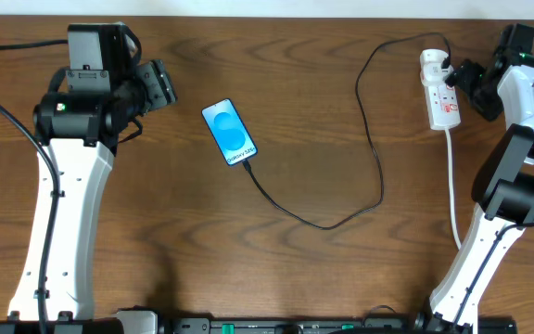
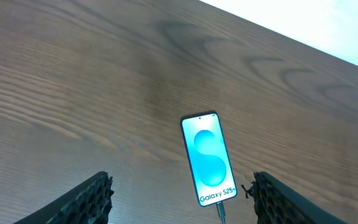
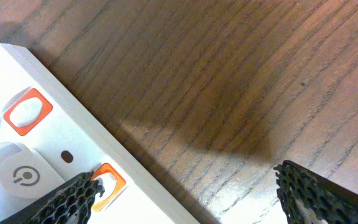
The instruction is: Plug charger to phone and switch on socket
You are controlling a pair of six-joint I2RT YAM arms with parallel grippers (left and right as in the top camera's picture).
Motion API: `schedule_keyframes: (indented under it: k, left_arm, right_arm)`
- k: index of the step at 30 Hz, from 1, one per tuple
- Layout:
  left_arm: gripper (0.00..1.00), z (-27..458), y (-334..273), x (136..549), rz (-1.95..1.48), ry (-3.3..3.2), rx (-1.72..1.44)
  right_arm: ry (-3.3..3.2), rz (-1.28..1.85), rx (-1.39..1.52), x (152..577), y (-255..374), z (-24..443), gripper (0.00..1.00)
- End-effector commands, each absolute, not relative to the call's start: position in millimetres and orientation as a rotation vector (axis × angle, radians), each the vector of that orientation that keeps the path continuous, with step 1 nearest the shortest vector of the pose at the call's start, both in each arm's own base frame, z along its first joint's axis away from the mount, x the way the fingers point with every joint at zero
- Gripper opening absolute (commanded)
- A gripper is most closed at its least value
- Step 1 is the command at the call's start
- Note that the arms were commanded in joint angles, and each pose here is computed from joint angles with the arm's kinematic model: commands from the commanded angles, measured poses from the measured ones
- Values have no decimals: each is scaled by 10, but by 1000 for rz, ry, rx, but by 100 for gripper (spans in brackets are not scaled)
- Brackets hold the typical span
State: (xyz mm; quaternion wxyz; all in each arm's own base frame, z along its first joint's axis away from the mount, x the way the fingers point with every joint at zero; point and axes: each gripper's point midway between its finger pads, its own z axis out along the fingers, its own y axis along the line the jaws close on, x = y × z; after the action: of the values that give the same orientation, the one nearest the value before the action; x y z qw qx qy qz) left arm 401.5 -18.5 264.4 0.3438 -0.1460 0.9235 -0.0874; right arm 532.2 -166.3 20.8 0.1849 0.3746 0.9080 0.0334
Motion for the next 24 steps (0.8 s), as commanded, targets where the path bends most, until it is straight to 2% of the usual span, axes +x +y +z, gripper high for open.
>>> schedule_keyframes:
  k: [1, 24]
  left_arm:
    - [73, 2606, -142, 4031, -203, 2409, -382]
    - [73, 2606, -142, 4030, -202, 2410, -382]
  right_arm:
    - [2694, 331, 905, 5388, -818, 8, 93]
    - [2733, 338, 821, 5416, -472, 2, 93]
